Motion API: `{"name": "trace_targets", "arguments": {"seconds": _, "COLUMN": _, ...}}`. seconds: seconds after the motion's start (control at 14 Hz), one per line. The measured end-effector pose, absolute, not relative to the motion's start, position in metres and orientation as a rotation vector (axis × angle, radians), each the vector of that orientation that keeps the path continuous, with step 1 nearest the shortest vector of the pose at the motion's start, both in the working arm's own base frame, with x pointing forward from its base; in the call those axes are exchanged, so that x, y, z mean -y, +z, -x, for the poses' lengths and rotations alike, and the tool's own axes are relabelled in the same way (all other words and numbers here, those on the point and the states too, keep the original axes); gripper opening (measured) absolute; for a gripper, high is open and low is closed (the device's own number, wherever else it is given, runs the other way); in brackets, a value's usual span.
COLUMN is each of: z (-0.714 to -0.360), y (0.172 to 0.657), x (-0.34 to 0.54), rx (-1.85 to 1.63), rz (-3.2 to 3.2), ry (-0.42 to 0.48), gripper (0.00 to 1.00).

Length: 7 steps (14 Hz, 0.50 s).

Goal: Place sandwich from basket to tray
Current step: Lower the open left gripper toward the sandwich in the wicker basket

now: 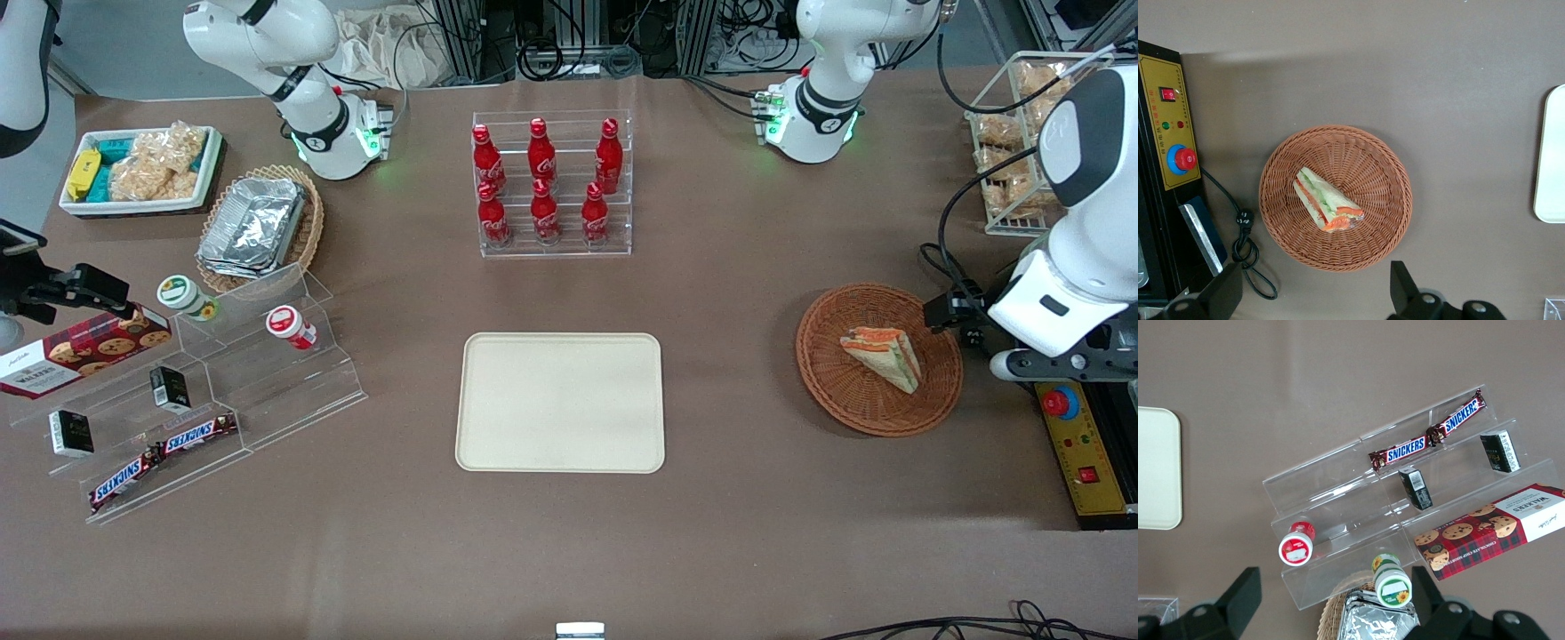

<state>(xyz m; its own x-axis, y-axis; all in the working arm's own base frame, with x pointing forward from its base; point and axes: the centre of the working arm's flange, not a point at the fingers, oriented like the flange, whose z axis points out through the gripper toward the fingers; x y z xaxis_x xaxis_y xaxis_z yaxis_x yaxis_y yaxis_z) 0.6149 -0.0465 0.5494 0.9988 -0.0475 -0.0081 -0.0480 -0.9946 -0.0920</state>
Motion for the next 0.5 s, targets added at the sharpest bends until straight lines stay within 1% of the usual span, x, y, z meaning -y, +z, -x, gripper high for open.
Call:
{"name": "trace_targets", "arguments": {"seconds": 0.36, "z": -0.6152, "y": 0.5488, "x": 0.0465, "rx": -0.072, "rz": 3.048, "ry": 0.011, "gripper": 1.00}}
{"name": "trace_targets", "arguments": {"seconds": 0.43, "z": -0.6152, "y": 0.5479, "x": 0.0465, "rx": -0.072, "rz": 3.048, "ry": 0.016, "gripper": 1.00}}
{"name": "trace_targets", "arguments": {"seconds": 0.5, "z": -0.6141, "y": 0.5450, "x": 0.0462, "rx": -0.072, "rz": 3.047, "ry": 0.041, "gripper": 1.00}}
